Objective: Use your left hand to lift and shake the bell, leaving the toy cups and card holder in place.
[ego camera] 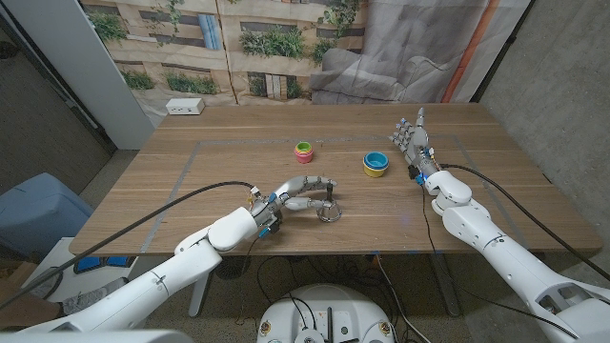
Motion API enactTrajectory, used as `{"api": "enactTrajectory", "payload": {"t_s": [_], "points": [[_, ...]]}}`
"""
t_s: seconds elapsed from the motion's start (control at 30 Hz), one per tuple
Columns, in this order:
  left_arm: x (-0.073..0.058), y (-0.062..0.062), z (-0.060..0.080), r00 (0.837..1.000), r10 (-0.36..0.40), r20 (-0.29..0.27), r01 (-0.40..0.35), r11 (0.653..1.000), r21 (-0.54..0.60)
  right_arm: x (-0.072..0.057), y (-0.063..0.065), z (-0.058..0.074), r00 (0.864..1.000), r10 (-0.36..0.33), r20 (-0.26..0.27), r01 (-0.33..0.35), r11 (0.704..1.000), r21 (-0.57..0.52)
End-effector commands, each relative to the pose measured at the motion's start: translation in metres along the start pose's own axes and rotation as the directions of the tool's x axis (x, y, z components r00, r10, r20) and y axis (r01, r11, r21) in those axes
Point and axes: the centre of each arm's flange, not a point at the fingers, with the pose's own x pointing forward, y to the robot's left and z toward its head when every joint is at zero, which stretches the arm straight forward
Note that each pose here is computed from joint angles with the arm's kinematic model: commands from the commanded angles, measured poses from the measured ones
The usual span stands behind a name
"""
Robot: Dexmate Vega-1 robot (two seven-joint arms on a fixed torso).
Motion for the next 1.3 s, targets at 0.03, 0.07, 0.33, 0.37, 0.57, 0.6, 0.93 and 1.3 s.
{"api": "enactTrajectory", "payload": {"t_s": [0.03,0.07,0.33,0.37,0.57,0.6,0.93,1.3], "points": [[0.002,-0.002,0.0,0.998,0.058,-0.003,-0.058,0.998,-0.01,0.0,0.0,0.0,1.0,0.0,0.001,0.0,1.0,0.0],[0.002,-0.003,-0.001,0.998,0.057,-0.005,-0.057,0.998,-0.014,0.0,0.0,0.0,1.0,0.0,0.001,0.0,1.0,0.0],[0.004,-0.009,0.001,0.999,0.054,-0.001,-0.054,0.998,-0.018,0.0,0.0,0.0,1.0,-0.004,0.001,0.004,1.0,-0.001],[0.003,-0.009,0.001,0.998,0.059,-0.002,-0.059,0.998,-0.015,0.0,0.0,0.0,1.0,-0.004,0.001,0.004,1.0,-0.001],[-0.001,-0.004,0.0,0.994,0.113,-0.015,-0.112,0.994,0.007,0.0,0.0,0.0,1.0,-0.004,0.001,0.004,1.0,-0.001],[-0.002,-0.002,-0.001,0.992,0.128,-0.021,-0.127,0.992,0.011,0.0,0.0,0.0,1.0,-0.004,0.001,0.004,1.0,-0.001],[-0.002,0.003,-0.003,0.983,0.179,-0.038,-0.178,0.983,0.031,0.0,0.0,0.0,1.0,-0.004,0.001,0.004,1.0,-0.001],[0.004,-0.005,-0.001,0.988,0.153,-0.029,-0.152,0.988,0.02,0.0,0.0,0.0,1.0,-0.004,0.001,0.004,1.0,-0.001]]}}
